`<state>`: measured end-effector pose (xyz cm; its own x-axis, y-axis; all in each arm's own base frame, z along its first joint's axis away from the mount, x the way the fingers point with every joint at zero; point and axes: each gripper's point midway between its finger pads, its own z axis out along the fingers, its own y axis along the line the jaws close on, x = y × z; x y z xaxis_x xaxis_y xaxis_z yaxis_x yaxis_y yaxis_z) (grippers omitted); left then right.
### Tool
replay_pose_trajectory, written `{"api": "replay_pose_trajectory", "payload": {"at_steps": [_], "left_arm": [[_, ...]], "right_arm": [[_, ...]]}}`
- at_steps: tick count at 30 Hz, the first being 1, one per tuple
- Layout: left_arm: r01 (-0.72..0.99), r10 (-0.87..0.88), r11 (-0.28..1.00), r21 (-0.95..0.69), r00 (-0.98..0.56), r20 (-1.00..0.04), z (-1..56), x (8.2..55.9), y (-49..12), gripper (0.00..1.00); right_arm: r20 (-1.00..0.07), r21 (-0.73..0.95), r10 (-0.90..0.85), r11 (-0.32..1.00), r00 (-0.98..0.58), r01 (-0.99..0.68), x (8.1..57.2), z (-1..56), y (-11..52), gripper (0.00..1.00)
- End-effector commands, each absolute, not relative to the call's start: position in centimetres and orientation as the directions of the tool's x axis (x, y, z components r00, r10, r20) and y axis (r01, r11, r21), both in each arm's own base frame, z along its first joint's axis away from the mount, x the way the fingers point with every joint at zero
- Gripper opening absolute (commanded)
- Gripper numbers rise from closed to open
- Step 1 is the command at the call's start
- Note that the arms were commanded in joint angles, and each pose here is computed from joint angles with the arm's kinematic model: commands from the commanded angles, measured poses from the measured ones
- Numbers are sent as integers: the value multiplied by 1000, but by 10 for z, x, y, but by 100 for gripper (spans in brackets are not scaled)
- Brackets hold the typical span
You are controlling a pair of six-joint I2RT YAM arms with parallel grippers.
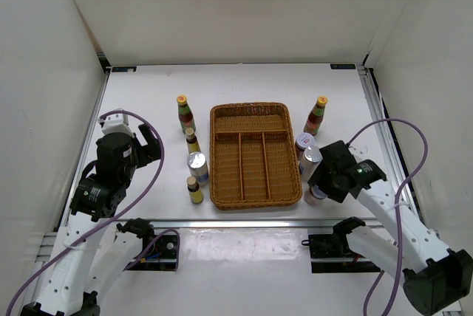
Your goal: Organize the condiment bottles
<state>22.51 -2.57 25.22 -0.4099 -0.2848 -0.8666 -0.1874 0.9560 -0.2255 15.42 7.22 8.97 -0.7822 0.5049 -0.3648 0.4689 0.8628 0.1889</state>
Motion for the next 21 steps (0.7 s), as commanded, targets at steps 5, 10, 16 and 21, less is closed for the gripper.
{"api": "replay_pose_trajectory", "payload": {"at_steps": [5,10,16,21], "left_arm": [[-208,-291,952,-224,-394,-872,256,225,-22,100],[-208,-291,952,-224,-394,-872,256,225,-22,100],[-208,-291,952,-224,-394,-872,256,225,-22,100],[-210,-288,953,-219,-403,-869,254,227,-22,100]], "right_arm": [[-465,269,481,877,-743,399,155,149,79,1],[-519,335,463,884,-719,327,162,193,91,1],[-523,385,396,900,-755,205,177,212,131,1],[-517,394,354,907,-779,151,183,198,164,1]]}}
